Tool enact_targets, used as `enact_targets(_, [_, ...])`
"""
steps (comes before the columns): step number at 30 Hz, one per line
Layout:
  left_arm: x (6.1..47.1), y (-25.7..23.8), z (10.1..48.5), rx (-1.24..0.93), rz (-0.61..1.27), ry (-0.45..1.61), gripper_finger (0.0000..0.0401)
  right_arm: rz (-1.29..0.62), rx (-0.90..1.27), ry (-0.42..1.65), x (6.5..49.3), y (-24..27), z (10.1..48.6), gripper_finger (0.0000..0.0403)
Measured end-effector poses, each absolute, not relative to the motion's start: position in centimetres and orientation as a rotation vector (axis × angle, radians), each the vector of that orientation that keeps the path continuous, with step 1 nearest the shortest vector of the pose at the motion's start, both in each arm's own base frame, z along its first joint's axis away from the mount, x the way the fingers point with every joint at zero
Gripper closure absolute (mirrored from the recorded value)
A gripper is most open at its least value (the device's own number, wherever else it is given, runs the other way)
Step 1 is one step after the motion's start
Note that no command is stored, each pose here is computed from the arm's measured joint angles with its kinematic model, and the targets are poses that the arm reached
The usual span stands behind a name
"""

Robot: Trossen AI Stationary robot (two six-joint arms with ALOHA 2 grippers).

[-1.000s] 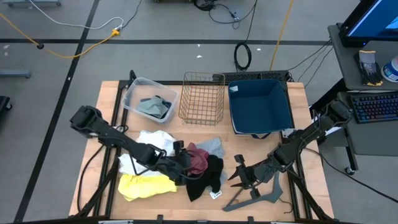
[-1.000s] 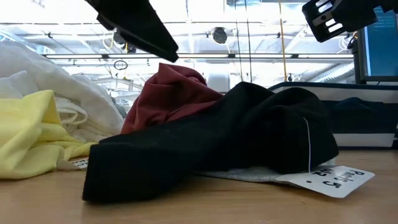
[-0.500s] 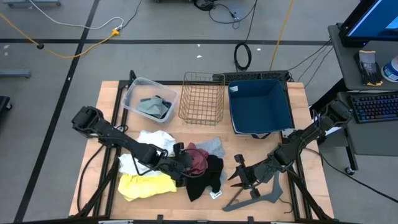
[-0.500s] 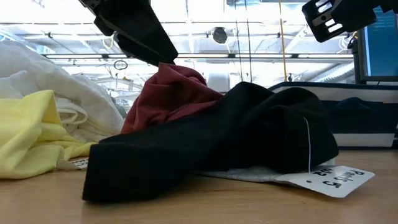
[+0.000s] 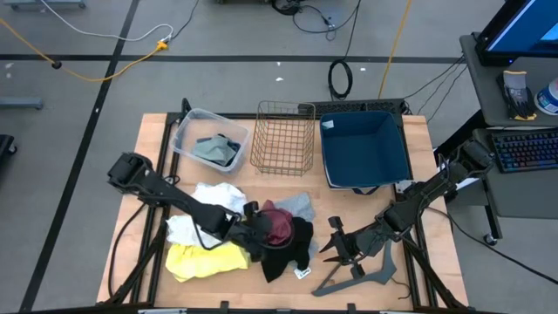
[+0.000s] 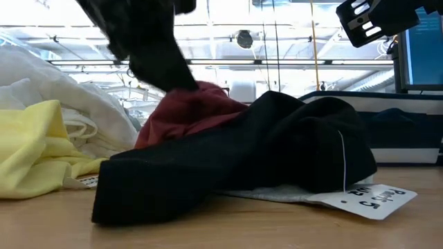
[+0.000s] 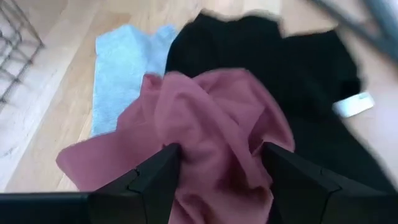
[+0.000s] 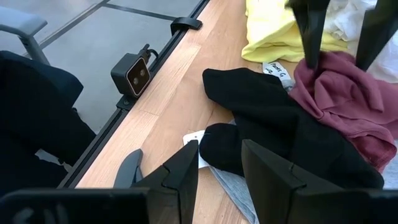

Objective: Pick & Place Cloths
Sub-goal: Put the pink shorts into the mesh basket

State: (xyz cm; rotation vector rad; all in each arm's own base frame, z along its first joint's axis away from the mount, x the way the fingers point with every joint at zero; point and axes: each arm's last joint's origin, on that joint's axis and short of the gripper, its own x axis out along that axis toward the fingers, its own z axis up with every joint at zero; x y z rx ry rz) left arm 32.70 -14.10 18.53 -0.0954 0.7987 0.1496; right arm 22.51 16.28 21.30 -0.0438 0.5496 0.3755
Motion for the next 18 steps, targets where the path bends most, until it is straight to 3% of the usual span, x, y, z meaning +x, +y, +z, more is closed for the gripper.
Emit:
enact_targets(13, [34.5, -13.5, 14.1, -0.086, 0.19, 0.859, 0.0172, 0.375, -0.044, 0.549, 22.5, 16.3, 21.3, 0.0287])
enact_targets(18, [34.5, -13.5, 14.3, -0.089, 0.171, 0.86, 0.0236, 0.372, -0.046, 0.549, 22.5, 16.3, 21.3, 0.0287])
